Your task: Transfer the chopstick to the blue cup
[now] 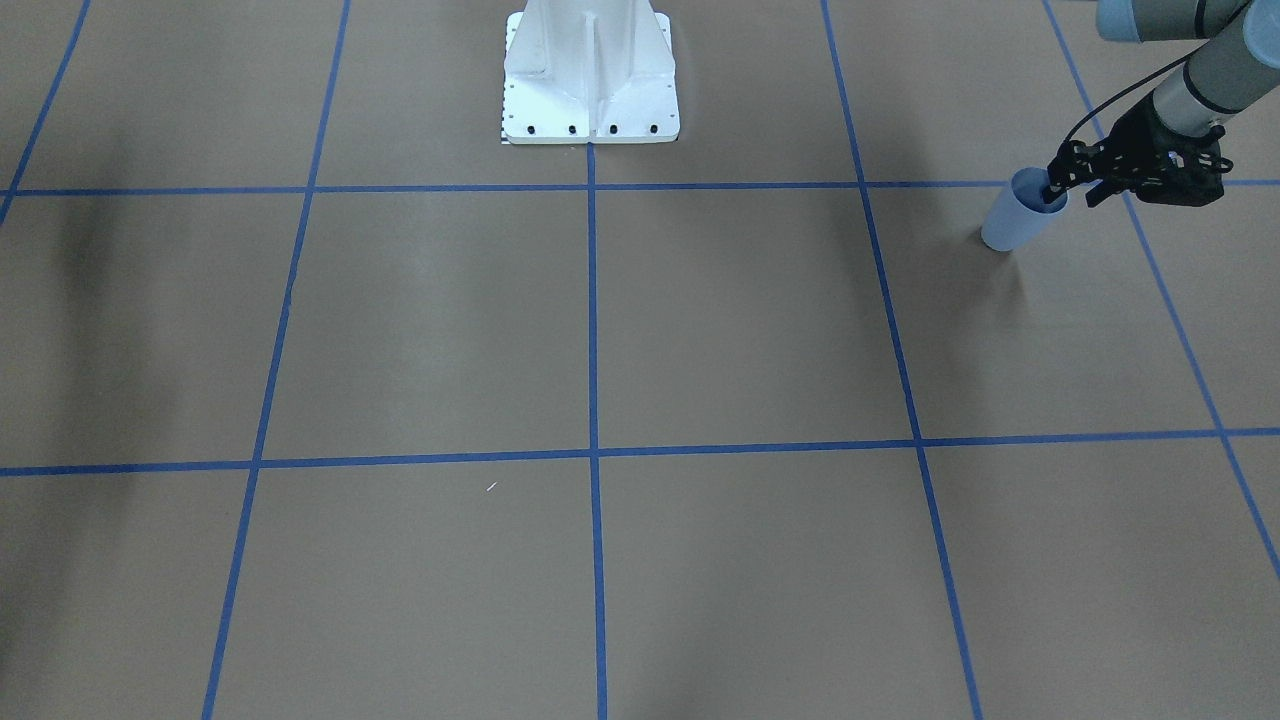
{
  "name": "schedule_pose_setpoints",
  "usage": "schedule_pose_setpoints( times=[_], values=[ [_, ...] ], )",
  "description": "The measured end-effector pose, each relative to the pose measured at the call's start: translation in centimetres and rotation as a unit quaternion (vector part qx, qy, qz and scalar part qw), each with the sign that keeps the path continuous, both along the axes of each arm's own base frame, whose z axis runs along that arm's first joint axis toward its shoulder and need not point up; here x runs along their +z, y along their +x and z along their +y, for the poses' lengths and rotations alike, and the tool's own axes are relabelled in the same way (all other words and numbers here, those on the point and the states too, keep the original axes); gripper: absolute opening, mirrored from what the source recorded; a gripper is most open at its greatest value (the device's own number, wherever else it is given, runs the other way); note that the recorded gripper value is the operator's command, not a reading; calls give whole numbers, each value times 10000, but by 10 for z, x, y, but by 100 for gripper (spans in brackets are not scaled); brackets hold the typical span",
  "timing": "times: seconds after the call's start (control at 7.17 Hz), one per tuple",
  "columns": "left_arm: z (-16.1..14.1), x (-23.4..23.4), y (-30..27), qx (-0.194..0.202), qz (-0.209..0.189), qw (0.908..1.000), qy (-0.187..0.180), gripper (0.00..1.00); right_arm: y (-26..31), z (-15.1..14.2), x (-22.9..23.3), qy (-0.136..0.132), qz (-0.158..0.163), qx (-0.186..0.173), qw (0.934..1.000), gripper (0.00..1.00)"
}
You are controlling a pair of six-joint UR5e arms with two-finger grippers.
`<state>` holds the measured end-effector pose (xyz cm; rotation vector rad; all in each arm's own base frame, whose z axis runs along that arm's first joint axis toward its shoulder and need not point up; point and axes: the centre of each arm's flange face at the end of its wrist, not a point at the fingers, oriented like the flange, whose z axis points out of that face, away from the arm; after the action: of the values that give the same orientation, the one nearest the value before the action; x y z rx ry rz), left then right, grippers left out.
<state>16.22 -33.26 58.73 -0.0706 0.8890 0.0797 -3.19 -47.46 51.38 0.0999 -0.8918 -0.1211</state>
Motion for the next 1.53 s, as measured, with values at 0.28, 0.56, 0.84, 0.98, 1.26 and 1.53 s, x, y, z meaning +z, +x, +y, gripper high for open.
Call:
schedule_pose_setpoints(
  times=[0.28,0.56,0.84,0.98,1.26,1.53],
  values=[
    [-6,-6,7,1,107,9999,-64,0,0,0,0,0,5,2,10000,100],
    [-36,-59,36,-53,708,9971,-283,0,0,0,-1,18,5,-1,10000,100],
    [-110,-180,96,-379,1274,9899,-489,0,0,-1,-1,21,10,-1,10000,100],
    [-139,-262,141,-531,1259,9874,-801,0,0,-1,0,13,14,-1,10000,100],
    [-145,-407,238,-842,615,9907,-869,0,0,-2,3,-18,25,-2,10000,100],
    [-166,-464,312,-992,363,9915,-756,0,-1,-2,1,-6,20,2,10000,100]
  ],
)
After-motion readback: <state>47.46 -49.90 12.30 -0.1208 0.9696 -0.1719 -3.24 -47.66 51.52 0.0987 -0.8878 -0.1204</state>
